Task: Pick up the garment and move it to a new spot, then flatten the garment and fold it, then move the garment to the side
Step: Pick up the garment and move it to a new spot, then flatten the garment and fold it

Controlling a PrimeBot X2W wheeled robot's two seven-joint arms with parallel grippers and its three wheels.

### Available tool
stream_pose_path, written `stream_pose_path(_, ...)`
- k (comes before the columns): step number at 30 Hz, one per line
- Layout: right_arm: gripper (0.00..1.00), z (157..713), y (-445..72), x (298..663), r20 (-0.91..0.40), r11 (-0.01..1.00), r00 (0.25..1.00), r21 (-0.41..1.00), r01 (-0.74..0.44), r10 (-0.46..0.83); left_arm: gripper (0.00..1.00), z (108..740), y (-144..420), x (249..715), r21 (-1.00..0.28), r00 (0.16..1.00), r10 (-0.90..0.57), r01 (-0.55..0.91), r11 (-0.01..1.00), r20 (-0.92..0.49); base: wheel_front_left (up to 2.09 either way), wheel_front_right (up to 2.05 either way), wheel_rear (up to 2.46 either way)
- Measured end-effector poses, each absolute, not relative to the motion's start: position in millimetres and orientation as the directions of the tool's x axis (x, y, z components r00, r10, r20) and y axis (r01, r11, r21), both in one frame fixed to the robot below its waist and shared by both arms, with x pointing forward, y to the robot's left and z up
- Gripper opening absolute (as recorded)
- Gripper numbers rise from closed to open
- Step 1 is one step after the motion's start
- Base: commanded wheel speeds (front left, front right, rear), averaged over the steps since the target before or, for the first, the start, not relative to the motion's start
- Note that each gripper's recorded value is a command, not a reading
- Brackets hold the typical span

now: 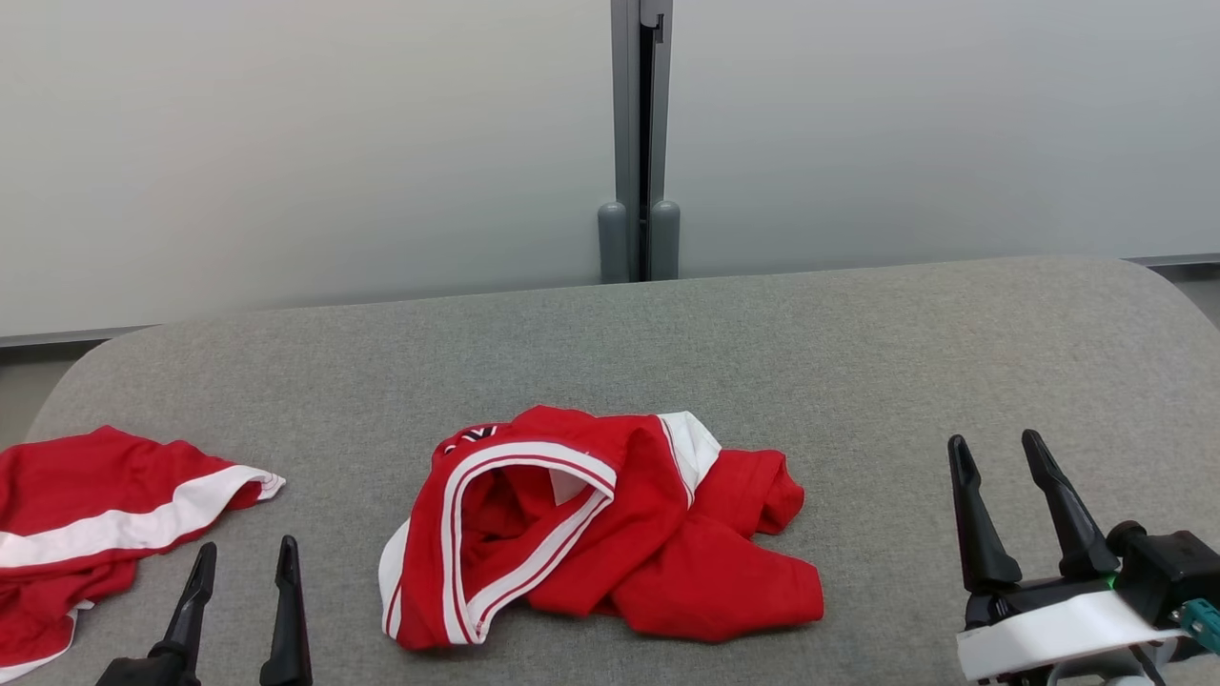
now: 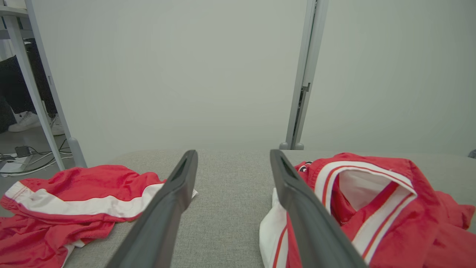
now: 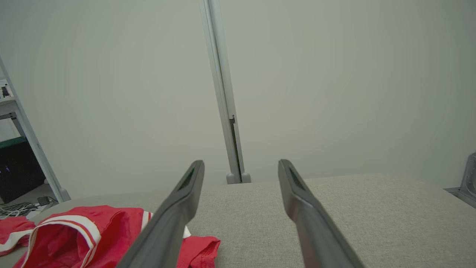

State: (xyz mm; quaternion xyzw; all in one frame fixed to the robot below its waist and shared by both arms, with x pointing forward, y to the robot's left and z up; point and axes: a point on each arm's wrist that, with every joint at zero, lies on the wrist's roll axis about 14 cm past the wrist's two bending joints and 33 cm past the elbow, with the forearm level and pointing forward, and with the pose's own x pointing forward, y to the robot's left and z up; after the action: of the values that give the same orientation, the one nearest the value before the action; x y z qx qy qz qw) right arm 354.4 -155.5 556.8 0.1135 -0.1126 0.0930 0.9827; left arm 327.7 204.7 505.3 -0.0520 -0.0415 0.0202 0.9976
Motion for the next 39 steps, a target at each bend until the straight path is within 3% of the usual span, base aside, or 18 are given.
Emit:
stream_pose_path(29,1.00,553,-155,358,0.229,0.958,0.960,0.198,-0.209,0.162,1.00,503,202,333,-0.103,0.996,0.036,-0.028,0.994,0.077,0.00,0.00,0.00)
stream_pose_path(39,1.00,554,-162,363,0.228,0.963,0.962,0.184,-0.197,0.153,1.00,511,159,357,-0.114,0.990,-0.102,0.113,0.987,0.100,0.00,0.00,0.00)
